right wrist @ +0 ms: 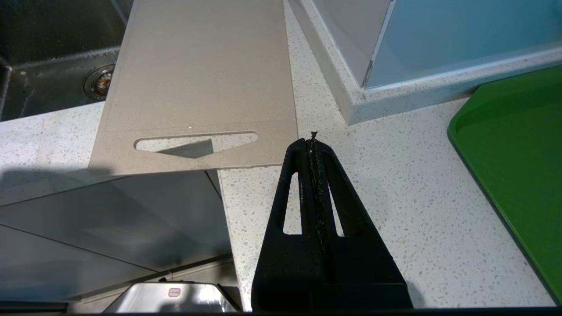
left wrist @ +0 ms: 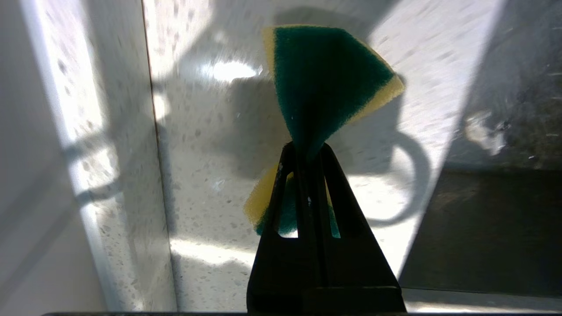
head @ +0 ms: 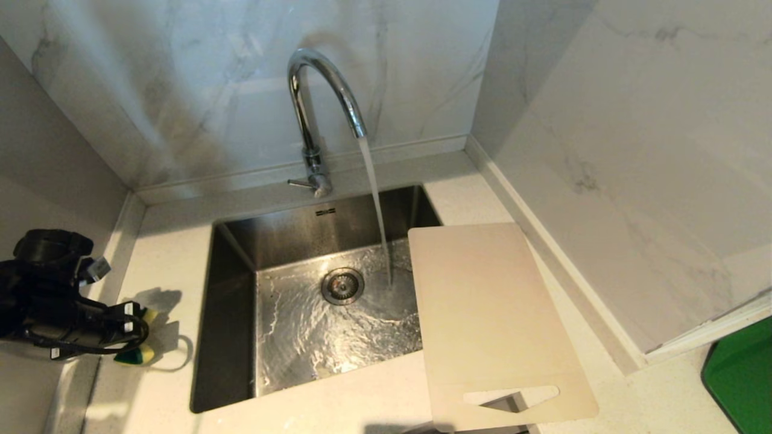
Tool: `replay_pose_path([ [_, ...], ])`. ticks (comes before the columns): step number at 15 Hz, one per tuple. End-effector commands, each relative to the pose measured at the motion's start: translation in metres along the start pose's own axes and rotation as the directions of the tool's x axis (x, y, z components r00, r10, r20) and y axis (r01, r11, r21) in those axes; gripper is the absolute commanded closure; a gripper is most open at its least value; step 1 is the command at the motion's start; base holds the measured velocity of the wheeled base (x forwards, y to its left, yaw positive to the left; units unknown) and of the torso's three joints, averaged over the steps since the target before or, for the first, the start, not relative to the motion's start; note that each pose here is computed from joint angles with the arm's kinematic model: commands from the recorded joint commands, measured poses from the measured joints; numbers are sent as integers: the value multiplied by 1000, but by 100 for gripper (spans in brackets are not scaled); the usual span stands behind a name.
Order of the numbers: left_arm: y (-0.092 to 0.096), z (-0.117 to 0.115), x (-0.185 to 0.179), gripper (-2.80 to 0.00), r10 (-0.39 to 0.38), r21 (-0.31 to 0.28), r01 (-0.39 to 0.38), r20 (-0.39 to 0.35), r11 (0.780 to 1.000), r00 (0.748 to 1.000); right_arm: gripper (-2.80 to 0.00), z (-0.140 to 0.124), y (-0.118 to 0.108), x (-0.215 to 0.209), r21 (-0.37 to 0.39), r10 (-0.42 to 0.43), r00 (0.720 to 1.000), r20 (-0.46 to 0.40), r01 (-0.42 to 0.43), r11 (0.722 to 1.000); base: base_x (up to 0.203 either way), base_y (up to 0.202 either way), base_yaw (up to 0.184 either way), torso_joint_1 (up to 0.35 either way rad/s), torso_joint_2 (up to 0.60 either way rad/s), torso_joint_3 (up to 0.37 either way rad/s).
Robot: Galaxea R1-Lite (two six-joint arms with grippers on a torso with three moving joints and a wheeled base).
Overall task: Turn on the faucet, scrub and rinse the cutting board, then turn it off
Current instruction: Pick up the cleaning cloth, then pick up the cutting board
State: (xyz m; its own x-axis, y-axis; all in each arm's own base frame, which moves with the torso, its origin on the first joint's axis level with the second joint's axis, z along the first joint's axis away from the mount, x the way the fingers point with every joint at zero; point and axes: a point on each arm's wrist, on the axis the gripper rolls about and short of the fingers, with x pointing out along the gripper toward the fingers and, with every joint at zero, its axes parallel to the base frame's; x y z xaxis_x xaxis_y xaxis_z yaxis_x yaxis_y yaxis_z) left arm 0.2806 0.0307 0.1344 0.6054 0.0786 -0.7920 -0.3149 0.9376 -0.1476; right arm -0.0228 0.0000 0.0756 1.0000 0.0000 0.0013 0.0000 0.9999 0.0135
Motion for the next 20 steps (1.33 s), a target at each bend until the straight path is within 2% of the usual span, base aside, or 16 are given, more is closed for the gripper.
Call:
replay_pose_path([
  [1, -12, 8, -28, 0, -48, 19, 46, 80, 999, 996, 0, 0, 0, 0, 0, 0, 1000, 0, 0, 1000, 0, 0, 0, 0, 0, 0],
  [6, -29, 25, -104, 0, -130, 62, 119, 205, 991, 970, 0, 0, 0, 0, 0, 1, 1000, 0, -1, 1000, 0, 0, 0, 0, 0, 0],
  [8, -30, 23, -139, 0, -163, 95, 142, 279, 985, 946, 0, 0, 0, 0, 0, 0, 1000, 0, 0, 1000, 0, 0, 0, 0, 0, 0],
  [11, -21, 9, -189, 0, -200, 173, 140, 400, 975, 895, 0, 0, 0, 0, 0, 0, 1000, 0, 0, 1000, 0, 0, 0, 0, 0, 0],
  [14, 0, -12, -230, 0, -172, 196, 79, 518, 977, 838, 0, 0, 0, 0, 0, 0, 1000, 0, 0, 1000, 0, 0, 0, 0, 0, 0],
  [16, 13, -36, -243, 0, -141, 202, 31, 558, 979, 818, 0, 0, 0, 0, 0, 0, 1000, 0, 0, 1000, 0, 0, 0, 0, 0, 0],
  [20, 31, -101, -229, 0, -123, 199, 18, 530, 980, 839, 0, 0, 0, 0, 0, 0, 1000, 0, 0, 1000, 0, 0, 0, 0, 0, 0],
])
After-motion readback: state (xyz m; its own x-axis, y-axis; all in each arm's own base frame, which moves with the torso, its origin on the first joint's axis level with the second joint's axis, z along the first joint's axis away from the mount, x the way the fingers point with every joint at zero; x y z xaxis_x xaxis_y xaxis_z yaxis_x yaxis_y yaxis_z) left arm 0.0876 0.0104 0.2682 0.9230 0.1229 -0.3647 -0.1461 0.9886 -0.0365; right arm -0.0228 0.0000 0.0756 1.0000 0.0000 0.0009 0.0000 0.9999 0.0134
